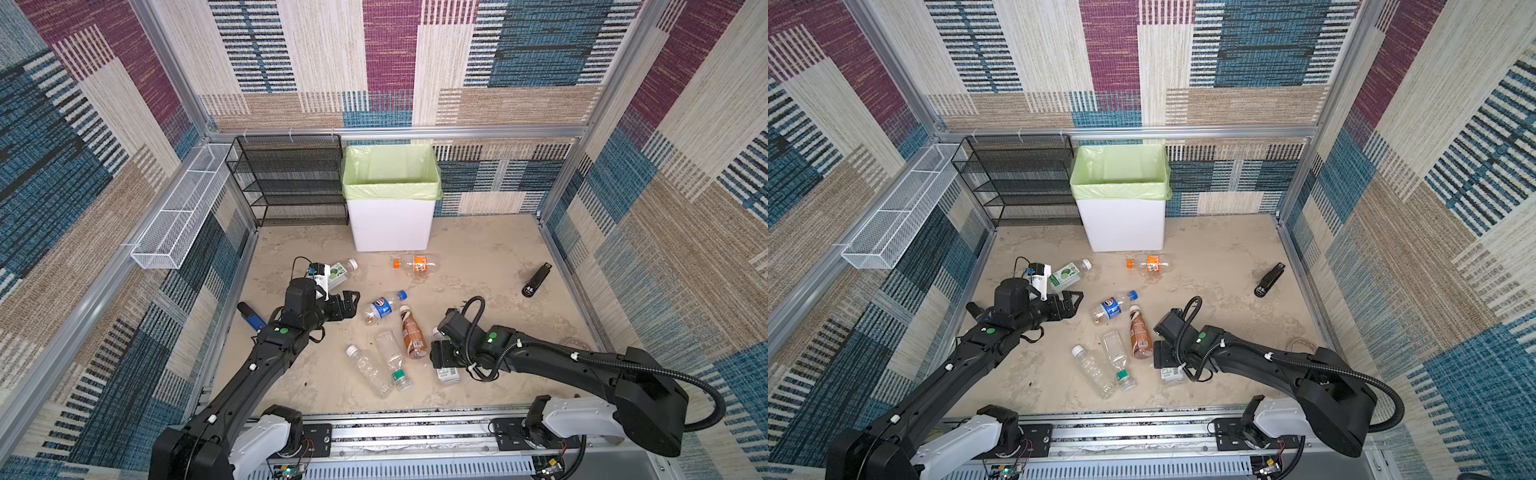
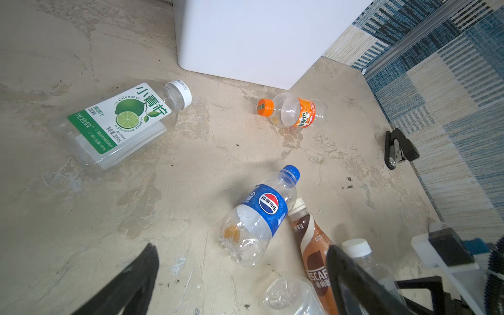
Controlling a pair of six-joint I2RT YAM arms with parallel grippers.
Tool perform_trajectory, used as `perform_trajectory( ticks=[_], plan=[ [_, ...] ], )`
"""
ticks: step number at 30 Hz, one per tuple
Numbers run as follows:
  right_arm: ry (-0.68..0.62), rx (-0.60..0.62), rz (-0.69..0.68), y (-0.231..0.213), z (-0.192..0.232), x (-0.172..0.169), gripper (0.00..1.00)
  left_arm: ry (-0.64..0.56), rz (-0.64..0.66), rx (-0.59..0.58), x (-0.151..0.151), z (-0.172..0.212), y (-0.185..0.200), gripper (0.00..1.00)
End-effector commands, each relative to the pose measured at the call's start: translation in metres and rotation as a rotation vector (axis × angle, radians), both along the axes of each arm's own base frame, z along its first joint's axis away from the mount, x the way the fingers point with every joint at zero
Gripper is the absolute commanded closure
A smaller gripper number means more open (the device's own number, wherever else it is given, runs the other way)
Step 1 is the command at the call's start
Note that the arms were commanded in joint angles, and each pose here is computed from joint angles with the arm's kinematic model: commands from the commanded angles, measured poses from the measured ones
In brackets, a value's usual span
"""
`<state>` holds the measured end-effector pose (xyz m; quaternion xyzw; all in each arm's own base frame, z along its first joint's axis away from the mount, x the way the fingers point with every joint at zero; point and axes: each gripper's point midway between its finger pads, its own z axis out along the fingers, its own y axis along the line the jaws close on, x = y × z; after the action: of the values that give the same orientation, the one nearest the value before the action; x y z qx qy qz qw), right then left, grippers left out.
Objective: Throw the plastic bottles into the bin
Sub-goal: 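Close the right gripper on the white-cap bottle's neck, then lift the white-cap bottle with the right gripper and release it over the bin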
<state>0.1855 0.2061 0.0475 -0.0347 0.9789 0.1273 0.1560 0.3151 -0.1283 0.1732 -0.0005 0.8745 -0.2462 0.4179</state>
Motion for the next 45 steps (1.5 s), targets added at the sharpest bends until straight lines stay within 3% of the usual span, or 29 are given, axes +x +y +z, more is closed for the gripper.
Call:
perform_trajectory(
  ticks=[1,6,20,26,34,40,45],
  plan=[
    [0.000,-0.013,-0.002,-0.003,-0.004,-0.001,0.18,-0.018,-0.005,-0.026,0.003,0.008,-0.003,0.04],
    [0.011,-0.060,-0.007,-0.012,-0.012,-0.003,0.13,-0.027,0.001,-0.021,0.001,0.010,-0.001,0.04],
    [-0.020,-0.172,0.044,-0.014,-0.017,0.006,0.14,-0.019,0.016,-0.005,-0.001,0.008,0.003,0.04],
    [-0.027,-0.182,0.018,-0.017,-0.016,0.008,0.29,-0.025,0.010,-0.007,0.000,0.009,0.002,0.04],
    [-0.057,-0.172,-0.033,-0.023,-0.007,0.010,0.38,-0.010,-0.004,-0.016,0.004,0.006,-0.002,0.04],
    [-0.186,-0.099,-0.111,-0.030,0.033,0.048,0.40,-0.004,-0.006,-0.010,0.004,0.005,-0.002,0.04],
    [-0.515,0.058,-0.181,-0.043,0.124,0.106,0.40,-0.026,-0.013,-0.012,0.005,0.011,-0.003,0.04]
  ],
)
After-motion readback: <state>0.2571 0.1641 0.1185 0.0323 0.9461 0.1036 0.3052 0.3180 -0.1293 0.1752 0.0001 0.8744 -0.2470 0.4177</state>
